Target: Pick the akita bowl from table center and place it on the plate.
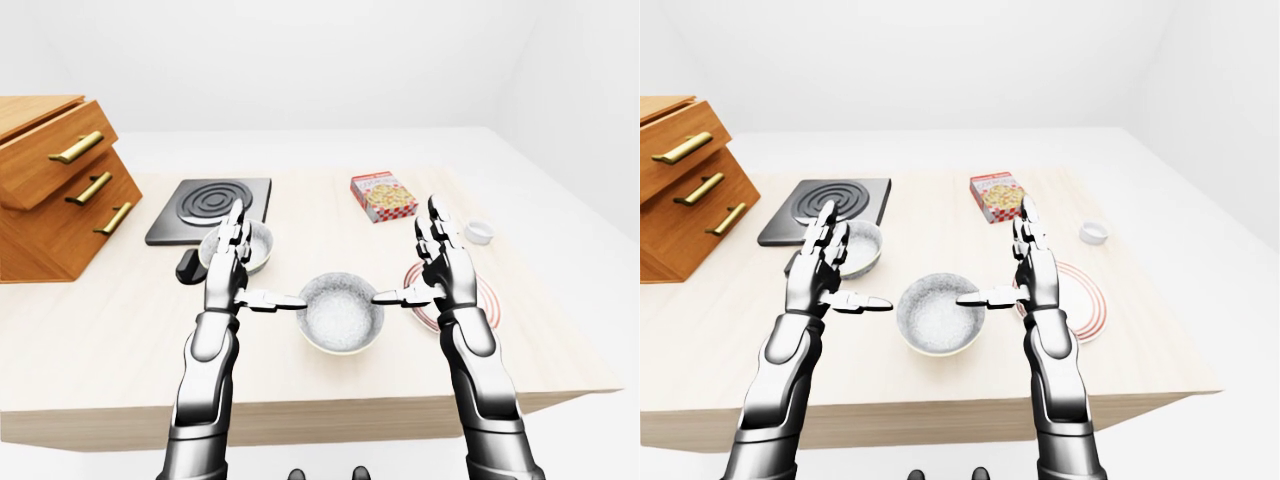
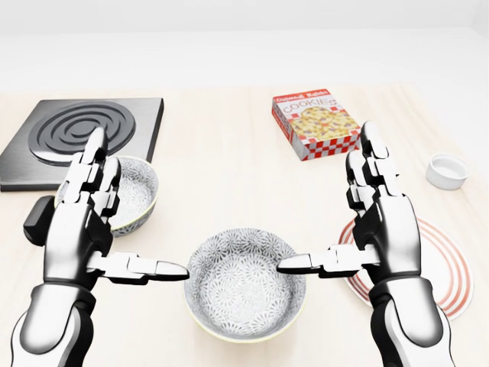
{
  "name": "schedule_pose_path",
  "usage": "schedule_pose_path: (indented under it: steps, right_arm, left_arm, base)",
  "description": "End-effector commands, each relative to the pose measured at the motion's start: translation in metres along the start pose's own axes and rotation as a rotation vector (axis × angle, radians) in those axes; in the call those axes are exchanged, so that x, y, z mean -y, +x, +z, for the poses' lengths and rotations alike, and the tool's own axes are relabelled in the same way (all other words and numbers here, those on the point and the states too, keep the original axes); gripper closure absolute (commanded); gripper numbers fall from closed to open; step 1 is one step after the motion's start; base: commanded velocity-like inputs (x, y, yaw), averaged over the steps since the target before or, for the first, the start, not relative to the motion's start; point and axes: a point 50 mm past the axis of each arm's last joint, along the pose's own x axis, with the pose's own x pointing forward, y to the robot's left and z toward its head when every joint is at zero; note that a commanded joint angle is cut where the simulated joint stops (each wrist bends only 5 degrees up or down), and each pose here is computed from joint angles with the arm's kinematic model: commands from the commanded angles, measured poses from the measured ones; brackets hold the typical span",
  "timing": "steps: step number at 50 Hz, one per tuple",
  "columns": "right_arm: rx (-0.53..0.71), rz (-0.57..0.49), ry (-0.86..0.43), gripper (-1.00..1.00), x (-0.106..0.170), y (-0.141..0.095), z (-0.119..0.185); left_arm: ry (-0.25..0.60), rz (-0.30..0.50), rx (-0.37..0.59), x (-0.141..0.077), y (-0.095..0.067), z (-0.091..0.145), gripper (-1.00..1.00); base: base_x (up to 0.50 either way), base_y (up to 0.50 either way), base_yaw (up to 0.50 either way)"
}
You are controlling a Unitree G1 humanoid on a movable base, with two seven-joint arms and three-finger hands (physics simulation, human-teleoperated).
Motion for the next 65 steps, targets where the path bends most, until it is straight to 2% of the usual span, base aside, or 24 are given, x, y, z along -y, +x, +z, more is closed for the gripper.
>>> schedule_pose_path:
  steps: [1,19,26,31,32,36,38,39,40,41,44,45,49,53,56,60,65]
  right_arm:
    - [0.001,0.000,0.015,-1.00,0.000,0.000,0.000]
    - [0.007,0.005,-0.004,-1.00,0.000,-0.002,0.002]
    - [0.000,0.003,-0.009,-1.00,0.000,-0.002,0.000]
    - [0.002,0.003,-0.007,-1.00,0.000,-0.001,0.001]
    - [0.001,0.004,-0.008,-1.00,-0.001,-0.001,0.000]
    - [-0.001,0.005,-0.010,-1.00,-0.001,-0.001,0.000]
    - [0.000,0.005,-0.009,-1.00,-0.001,-0.001,0.000]
    - [-0.003,0.005,-0.009,-1.00,-0.001,-0.001,-0.001]
    - [-0.003,0.005,-0.009,-1.00,-0.001,-0.001,-0.001]
    - [-0.002,0.006,-0.009,-1.00,-0.001,0.000,0.000]
    - [-0.004,0.005,-0.009,-1.00,-0.001,0.000,-0.001]
    - [-0.008,0.003,-0.008,-1.00,-0.001,0.000,-0.002]
    - [-0.014,0.003,-0.008,-1.00,-0.001,0.001,-0.003]
    - [-0.015,0.005,-0.008,-1.00,-0.001,0.000,-0.003]
    - [-0.016,0.003,-0.008,-1.00,0.000,-0.001,-0.004]
    - [-0.021,0.004,-0.009,-1.00,0.000,-0.002,-0.005]
    - [-0.028,0.003,-0.010,-1.00,0.001,-0.004,-0.006]
  left_arm:
    - [-0.005,0.004,0.001,-0.001,-0.001,0.000,-1.00]
    - [0.000,0.003,0.007,-0.002,0.003,0.002,-1.00]
    - [0.014,0.002,0.003,-0.004,0.004,0.001,-1.00]
    - [0.222,0.025,-0.047,-0.016,0.012,-0.005,-1.00]
    - [0.313,0.025,-0.080,-0.022,0.015,-0.011,-1.00]
    - [0.465,0.052,-0.131,-0.035,0.022,-0.017,-1.00]
    - [0.565,0.051,-0.167,-0.040,0.026,-0.021,-1.00]
    - [0.655,0.059,-0.199,-0.046,0.031,-0.026,-1.00]
    - [0.661,0.061,-0.205,-0.047,0.031,-0.027,-1.00]
    - [0.750,0.064,-0.231,-0.052,0.035,-0.030,-1.00]
    - [0.839,0.080,-0.273,-0.060,0.041,-0.036,-1.00]
    - [0.913,0.077,-0.274,-0.063,0.045,-0.039,-1.00]
    - [1.072,0.048,-0.256,-0.064,0.053,-0.046,-1.00]
    - [1.189,0.008,-0.250,-0.062,0.060,-0.059,-1.00]
    - [1.200,0.002,-0.278,-0.061,0.063,-0.066,-1.00]
    - [1.272,0.001,-0.293,-0.061,0.070,-0.072,-1.00]
    - [1.328,-0.027,-0.337,-0.057,0.068,-0.086,-1.00]
  base:
    - [0.07,0.00,0.00]
    - [0.01,0.00,0.00]
    - [0.33,0.00,0.00]
    - [0.00,0.00,0.00]
    - [0.00,0.00,0.00]
    - [0.00,0.00,0.00]
    - [0.00,0.00,0.00]
    - [0.00,0.00,0.00]
    - [0.00,0.00,0.00]
    - [0.00,0.00,0.00]
    - [0.00,0.00,0.00]
    - [0.00,0.00,0.00]
    - [0.00,0.00,0.00]
    - [0.00,0.00,0.00]
    - [0.00,0.00,0.00]
    - [0.00,0.00,0.00]
    - [0.00,0.00,0.00]
